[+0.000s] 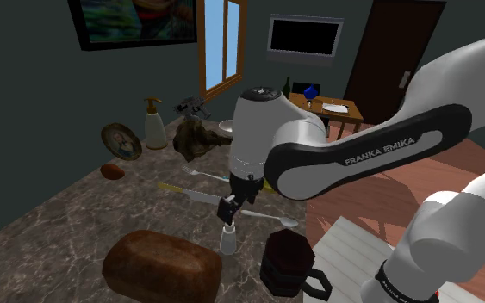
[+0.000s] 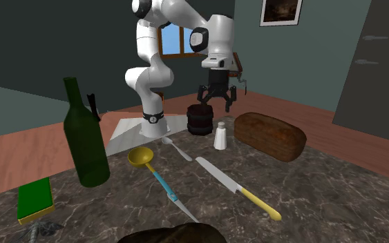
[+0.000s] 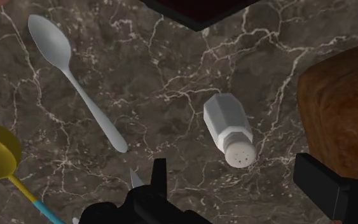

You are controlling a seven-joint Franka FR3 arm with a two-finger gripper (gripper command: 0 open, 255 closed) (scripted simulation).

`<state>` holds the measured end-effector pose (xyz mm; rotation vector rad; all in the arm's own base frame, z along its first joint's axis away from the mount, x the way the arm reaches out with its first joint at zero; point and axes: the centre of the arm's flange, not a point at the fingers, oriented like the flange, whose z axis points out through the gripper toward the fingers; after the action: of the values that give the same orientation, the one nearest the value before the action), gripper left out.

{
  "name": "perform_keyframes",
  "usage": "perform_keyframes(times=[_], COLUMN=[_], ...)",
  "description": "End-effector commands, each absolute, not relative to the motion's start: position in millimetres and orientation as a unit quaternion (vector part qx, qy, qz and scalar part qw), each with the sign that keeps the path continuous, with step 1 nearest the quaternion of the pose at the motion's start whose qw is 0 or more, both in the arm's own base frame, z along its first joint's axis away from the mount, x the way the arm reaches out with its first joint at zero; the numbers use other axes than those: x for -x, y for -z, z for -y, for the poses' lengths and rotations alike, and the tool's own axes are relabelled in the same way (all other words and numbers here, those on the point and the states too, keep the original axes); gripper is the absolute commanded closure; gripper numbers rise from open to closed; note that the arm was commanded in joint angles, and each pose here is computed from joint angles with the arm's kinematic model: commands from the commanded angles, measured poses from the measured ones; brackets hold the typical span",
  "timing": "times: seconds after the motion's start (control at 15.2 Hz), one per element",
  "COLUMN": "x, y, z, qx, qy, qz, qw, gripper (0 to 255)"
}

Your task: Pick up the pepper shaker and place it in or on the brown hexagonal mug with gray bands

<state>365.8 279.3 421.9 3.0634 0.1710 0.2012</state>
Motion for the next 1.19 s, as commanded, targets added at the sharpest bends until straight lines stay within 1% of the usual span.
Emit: perform_keyframes(times=[0.0, 0.59, 1.06, 1.12], x=[-377.2, -386.9, -387.0, -387.0], y=[-406.0, -360.6, -360.6, -360.6], z=[-298.0, -302.4, -302.4, -302.4], qx=[-0.995, -0.995, -0.995, -0.995], qy=[-0.074, -0.077, -0.077, -0.077], qz=[-0.055, -0.055, -0.055, -0.055], qw=[0.036, 0.037, 0.037, 0.037], gripper=[0, 0, 0, 255])
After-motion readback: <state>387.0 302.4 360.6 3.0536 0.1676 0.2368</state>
